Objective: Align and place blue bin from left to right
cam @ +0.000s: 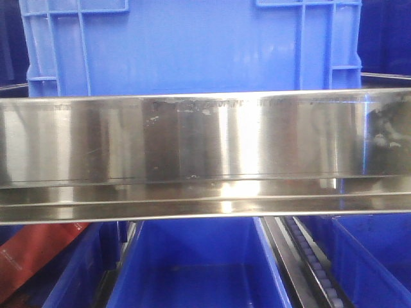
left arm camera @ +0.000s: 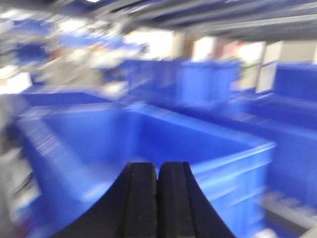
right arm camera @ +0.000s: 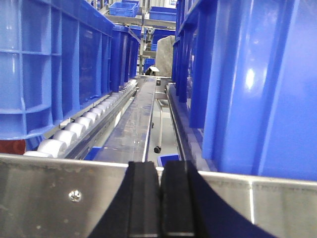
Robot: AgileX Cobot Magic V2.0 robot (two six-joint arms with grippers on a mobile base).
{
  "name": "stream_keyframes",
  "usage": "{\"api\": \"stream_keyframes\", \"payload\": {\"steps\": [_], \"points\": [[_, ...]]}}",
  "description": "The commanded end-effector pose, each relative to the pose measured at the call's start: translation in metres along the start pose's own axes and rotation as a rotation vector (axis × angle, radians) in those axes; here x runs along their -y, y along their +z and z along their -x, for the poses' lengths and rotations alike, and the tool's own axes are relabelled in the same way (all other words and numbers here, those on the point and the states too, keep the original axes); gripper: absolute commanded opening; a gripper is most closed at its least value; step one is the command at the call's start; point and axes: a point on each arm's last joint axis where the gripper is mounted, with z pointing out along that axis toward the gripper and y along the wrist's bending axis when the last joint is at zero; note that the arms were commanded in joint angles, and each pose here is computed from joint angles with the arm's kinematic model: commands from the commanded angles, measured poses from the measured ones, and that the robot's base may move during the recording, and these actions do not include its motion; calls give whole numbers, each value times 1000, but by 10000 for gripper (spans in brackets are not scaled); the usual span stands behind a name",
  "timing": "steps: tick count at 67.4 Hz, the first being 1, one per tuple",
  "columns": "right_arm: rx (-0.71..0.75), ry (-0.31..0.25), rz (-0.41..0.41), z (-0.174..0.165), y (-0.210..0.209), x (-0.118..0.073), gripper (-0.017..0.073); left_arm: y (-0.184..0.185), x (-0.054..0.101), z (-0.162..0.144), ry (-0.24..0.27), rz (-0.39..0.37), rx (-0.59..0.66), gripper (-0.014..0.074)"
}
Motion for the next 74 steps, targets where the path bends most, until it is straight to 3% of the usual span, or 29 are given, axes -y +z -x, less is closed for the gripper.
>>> {"api": "stream_keyframes", "payload": {"steps": [1, 6, 12, 32, 47, 53, 61, 65, 66, 74], "points": [[25, -4, -1, 2, 0, 0, -79, -8, -11, -20, -21, 101, -100, -111], [25, -4, -1, 2, 0, 0, -79, -15, -18, -43, 23, 142, -147, -111], [25, -4, -1, 2, 0, 0, -79, -24, -25, -74, 39, 190, -163, -111], [25, -4, -1, 2, 0, 0, -79, -48, -40, -147, 39, 351, -77, -111], [25, -4, -1, 2, 0, 0, -79, -51, -42, -170, 98, 402, -88, -111], [25, -4, -1, 2, 0, 0, -79, -51, -44, -173, 100, 433, -83, -111], [25, -4, -1, 2, 0, 0, -79, -49, -48, -177, 134, 463, 20, -111], [25, -4, -1, 2, 0, 0, -79, -50, -47, -170, 136, 459, 131, -111], [25, -4, -1, 2, 0, 0, -79, -49, -48, -172, 116, 459, 106, -111], [25, -4, -1, 2, 0, 0, -79, -49, -48, -173, 127, 458, 97, -111]]}}
